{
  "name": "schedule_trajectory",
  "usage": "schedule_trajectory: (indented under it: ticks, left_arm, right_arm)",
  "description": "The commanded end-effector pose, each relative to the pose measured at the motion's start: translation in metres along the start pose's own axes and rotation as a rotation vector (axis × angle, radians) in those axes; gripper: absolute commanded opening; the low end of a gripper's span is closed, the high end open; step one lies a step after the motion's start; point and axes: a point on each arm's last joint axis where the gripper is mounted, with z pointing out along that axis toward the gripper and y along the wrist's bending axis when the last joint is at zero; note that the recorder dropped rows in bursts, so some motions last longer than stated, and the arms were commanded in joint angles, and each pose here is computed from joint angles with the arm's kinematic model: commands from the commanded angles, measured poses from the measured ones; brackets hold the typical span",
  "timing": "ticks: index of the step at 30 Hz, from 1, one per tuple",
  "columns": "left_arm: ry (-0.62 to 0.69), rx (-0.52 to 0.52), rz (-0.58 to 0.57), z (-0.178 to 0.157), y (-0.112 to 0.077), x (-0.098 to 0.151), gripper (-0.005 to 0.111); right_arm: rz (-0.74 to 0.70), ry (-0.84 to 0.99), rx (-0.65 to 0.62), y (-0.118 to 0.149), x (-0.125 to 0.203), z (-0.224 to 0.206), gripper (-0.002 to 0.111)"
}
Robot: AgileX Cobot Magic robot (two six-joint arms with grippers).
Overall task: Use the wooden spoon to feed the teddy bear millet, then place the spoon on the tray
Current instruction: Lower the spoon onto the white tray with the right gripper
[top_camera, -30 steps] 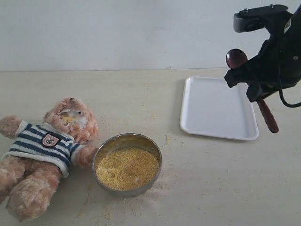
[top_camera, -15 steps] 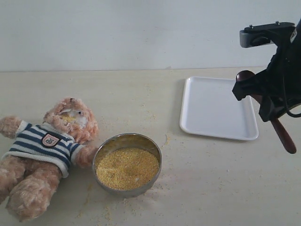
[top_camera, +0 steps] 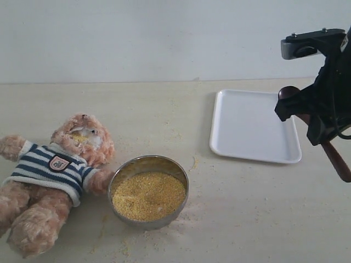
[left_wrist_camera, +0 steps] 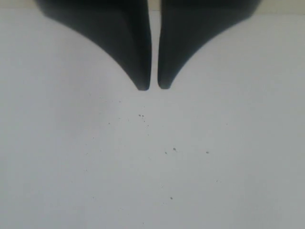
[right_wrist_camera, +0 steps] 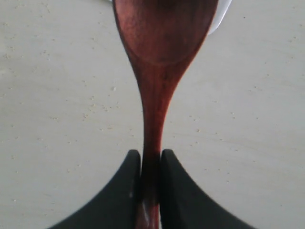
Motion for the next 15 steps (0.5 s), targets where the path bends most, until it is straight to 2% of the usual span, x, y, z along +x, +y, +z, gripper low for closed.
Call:
schedule_trajectory:
  ticks: [1, 5, 11, 13, 15]
  left_arm:
    - [0.031, 0.044, 0.022, -0.001, -0.004, 0.005, 0.005]
    - [0.095, 0.052, 0.062, -0.001, -0.003, 0.025, 0.005]
    - [0.241, 0.094, 0.258, -0.005, -0.003, 0.069, 0.005]
    - [0.275, 0.105, 0.258, -0.007, -0.003, 0.078, 0.005]
    - [0.265, 0.096, 0.259, -0.006, -0.002, 0.077, 0.005]
  right_arm:
    - [-0.006, 0.007, 0.009, -0.002, 0.002, 0.0, 0.0]
    - [-0.006, -0.004, 0.009, -0.002, 0.001, 0.001, 0.0]
    - [-0.008, -0.057, 0.008, -0.002, -0.004, 0.0, 0.0]
    - [-0.008, -0.087, 0.007, -0.002, -0.007, 0.0, 0.0]
    - [-0.009, -0.123, 0.008, -0.002, -0.01, 0.0, 0.0]
